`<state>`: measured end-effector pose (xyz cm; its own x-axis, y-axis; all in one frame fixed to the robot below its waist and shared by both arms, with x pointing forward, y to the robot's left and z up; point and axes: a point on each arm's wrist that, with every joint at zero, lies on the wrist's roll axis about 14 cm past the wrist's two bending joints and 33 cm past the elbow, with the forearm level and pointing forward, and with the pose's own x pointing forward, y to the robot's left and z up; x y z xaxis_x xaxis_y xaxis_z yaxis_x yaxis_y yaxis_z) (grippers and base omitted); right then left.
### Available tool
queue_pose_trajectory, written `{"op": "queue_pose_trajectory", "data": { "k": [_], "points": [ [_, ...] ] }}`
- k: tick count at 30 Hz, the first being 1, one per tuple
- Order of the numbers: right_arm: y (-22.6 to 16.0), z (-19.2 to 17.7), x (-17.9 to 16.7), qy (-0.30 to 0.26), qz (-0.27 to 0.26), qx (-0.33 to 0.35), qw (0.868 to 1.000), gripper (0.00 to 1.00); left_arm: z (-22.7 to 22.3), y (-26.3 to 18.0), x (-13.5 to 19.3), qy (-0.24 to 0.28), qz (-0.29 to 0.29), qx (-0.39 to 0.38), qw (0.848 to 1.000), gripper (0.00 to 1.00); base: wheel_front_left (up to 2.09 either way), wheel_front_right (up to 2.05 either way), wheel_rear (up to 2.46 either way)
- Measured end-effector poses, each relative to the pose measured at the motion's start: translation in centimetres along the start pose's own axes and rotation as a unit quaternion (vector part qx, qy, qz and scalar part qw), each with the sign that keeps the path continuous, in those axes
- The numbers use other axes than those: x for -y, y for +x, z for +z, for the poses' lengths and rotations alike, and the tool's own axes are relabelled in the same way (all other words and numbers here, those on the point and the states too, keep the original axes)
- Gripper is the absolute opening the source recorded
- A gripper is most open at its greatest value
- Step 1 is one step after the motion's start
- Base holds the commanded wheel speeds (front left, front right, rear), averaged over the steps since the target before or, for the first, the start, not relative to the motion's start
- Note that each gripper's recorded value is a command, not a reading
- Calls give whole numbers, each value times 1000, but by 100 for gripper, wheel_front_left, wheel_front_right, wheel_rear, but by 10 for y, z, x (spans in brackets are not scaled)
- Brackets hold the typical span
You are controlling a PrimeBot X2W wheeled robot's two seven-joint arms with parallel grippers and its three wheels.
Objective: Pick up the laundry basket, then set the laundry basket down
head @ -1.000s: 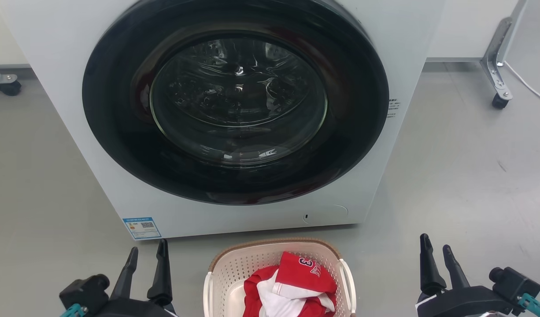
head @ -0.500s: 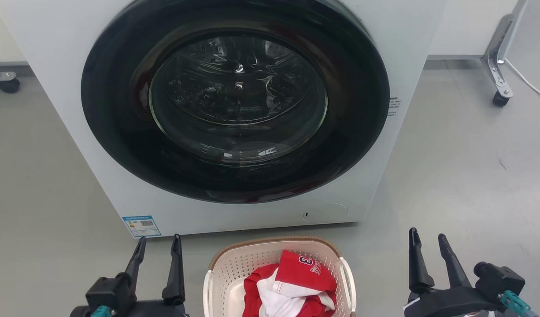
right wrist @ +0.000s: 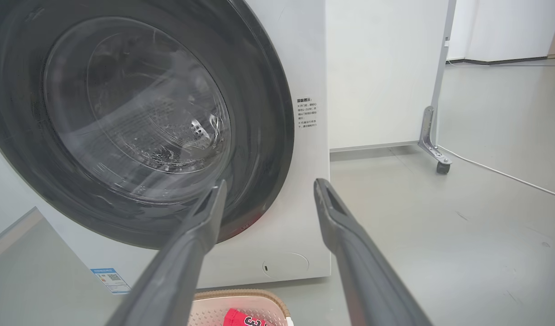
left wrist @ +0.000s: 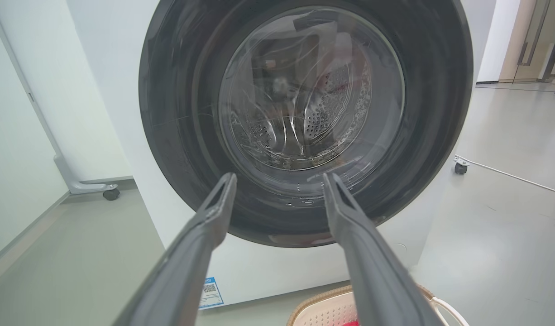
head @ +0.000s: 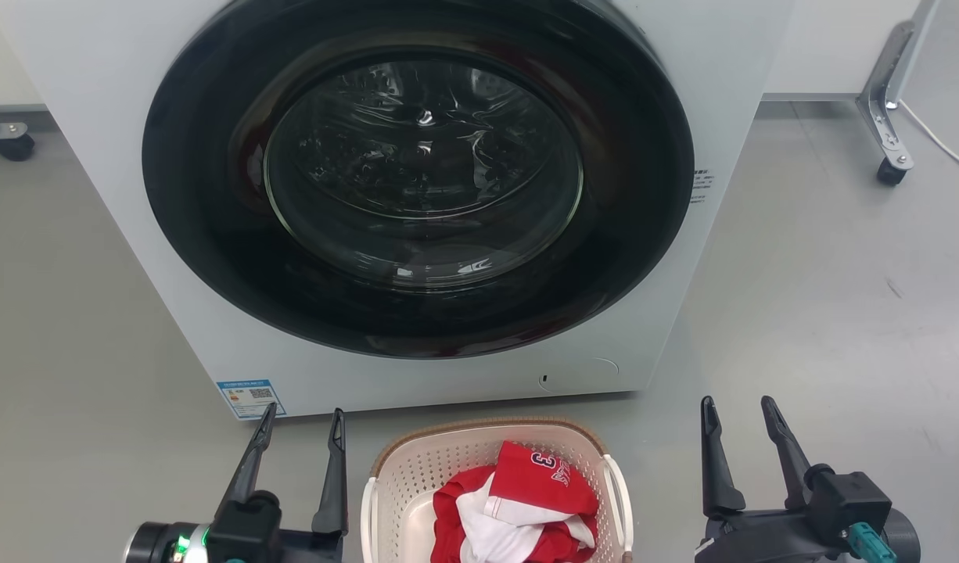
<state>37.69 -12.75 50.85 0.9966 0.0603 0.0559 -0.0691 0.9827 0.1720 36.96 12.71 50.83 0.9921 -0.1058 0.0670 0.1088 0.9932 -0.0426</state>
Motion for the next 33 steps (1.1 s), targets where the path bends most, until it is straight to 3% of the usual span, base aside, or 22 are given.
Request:
{"op": "queue_pose_trajectory", "data": {
  "k": [6, 33],
  "points": [
    [0, 7, -7, -36, 11, 19, 999, 100, 6, 0, 5, 43, -9, 17, 999, 100, 0, 0, 0],
    [-6, 7, -5, -35, 8, 18, 999, 100, 3, -8, 2, 36, -1, 12, 999, 100, 0, 0, 0]
  ]
}}
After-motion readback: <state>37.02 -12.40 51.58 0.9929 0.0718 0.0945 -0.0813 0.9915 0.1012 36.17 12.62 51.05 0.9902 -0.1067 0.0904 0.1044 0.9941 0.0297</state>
